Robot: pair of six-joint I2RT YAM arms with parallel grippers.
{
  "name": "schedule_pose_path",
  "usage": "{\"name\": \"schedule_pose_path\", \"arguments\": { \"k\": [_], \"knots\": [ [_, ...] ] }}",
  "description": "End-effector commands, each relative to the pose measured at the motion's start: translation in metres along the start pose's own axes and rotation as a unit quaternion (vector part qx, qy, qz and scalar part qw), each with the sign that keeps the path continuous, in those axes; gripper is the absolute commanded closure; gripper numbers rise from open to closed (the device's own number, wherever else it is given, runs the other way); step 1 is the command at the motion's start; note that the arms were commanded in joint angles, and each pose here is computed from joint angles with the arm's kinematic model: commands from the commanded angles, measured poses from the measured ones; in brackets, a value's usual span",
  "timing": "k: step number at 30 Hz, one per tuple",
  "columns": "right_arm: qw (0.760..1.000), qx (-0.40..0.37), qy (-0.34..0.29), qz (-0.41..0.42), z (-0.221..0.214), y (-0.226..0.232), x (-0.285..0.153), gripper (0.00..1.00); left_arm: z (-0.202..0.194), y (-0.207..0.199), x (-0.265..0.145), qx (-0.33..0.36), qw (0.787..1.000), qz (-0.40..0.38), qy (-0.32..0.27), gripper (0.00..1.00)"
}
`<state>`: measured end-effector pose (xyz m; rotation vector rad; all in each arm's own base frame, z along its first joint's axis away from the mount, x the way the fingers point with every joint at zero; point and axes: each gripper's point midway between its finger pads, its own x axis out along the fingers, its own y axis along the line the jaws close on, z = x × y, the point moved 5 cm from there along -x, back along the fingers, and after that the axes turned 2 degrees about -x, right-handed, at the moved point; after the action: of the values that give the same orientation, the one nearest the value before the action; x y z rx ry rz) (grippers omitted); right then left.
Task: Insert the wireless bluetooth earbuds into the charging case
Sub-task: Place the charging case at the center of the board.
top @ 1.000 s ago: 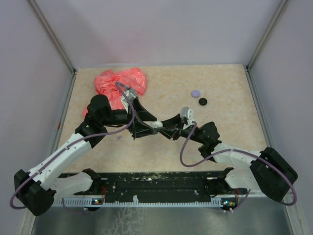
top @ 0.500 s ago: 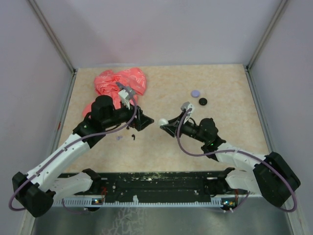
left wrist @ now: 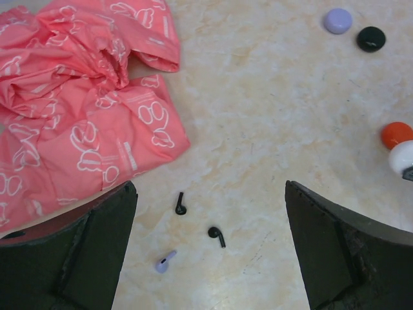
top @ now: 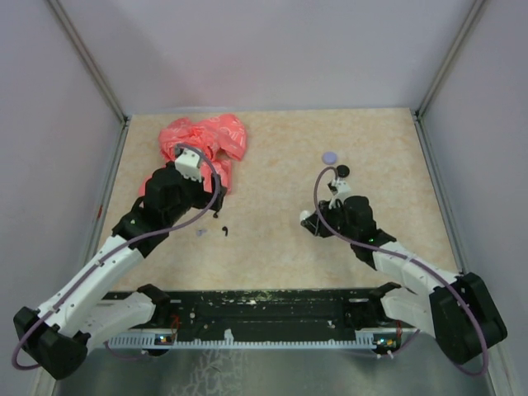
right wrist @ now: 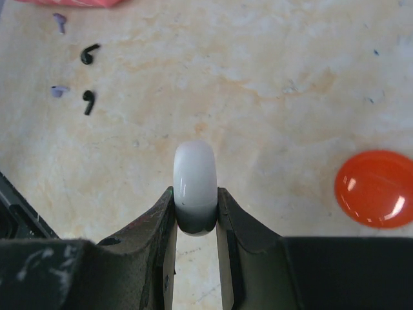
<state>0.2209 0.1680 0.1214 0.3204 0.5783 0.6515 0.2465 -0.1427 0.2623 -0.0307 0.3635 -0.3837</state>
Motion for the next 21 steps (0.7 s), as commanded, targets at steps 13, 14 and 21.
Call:
{"name": "schedule_pose_path", "arguments": {
  "k": [13,14,21],
  "knots": [
    [0.987,0.112,0.050,-0.105,-0.019,-0.052,0.020,0.97,-0.017,0.029,-0.005,0.023,0.996,0.082,0.014,0.00],
    [0.987,0.114,0.051,-0.103,-0.018,-0.053,0.023,0.97,-0.017,0.030,-0.006,0.022,0.996,0.084,0.012,0.00],
    [0.983,0.124,0.063,-0.120,-0.013,-0.058,0.034,0.78,-0.018,0.031,-0.005,0.020,0.996,0.084,0.013,0.00]
  ]
}}
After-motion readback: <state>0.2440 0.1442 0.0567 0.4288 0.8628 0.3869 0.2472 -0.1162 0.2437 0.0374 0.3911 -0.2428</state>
